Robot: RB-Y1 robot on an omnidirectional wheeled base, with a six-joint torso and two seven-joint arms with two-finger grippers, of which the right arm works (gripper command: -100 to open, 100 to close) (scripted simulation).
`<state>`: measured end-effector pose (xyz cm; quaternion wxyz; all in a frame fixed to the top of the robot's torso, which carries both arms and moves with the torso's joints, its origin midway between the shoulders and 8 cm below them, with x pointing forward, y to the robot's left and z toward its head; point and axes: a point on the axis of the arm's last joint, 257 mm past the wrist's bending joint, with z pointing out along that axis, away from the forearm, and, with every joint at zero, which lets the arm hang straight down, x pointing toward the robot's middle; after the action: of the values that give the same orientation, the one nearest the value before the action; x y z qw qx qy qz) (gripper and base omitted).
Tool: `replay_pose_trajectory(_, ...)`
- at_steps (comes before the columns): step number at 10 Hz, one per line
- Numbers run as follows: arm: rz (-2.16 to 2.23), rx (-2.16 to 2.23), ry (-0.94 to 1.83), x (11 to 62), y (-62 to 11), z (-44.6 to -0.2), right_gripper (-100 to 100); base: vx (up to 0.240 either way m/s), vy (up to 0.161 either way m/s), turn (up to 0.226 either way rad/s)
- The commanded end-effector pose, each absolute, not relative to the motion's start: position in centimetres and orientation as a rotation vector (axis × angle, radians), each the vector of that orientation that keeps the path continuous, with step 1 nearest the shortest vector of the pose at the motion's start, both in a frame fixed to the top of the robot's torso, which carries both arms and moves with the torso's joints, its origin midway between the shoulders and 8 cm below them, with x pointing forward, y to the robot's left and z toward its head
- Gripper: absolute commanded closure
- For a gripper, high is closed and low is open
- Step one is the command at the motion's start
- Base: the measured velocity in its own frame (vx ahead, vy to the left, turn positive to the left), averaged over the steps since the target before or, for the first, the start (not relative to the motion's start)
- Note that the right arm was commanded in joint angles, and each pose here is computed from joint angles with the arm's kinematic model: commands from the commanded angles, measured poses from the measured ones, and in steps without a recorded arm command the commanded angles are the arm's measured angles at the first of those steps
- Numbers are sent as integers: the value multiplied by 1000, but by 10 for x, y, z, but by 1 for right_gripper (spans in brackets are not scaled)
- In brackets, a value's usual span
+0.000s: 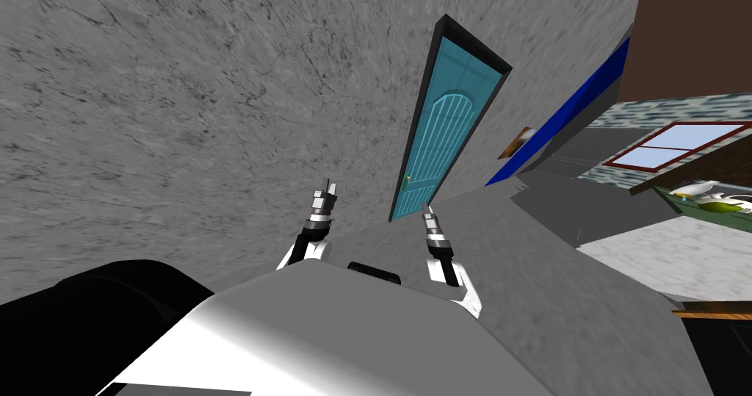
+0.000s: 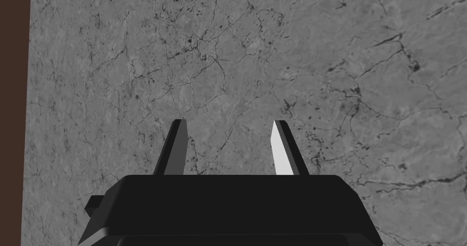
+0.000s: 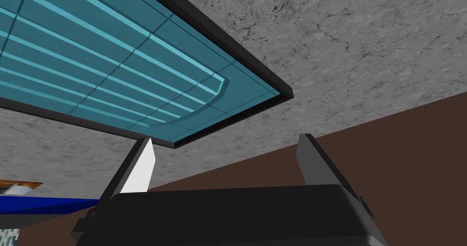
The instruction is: Pull the door open
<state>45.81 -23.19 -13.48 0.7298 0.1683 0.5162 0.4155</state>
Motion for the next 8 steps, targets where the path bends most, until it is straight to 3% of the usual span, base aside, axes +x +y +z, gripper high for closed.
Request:
replay_pose_trajectory(1, 891, 339, 1160, 464, -229, -142, -100, 103, -62, 33)
replay_pose_trajectory(8, 789, 202, 1259, 487, -222, -179, -100, 96, -41, 29)
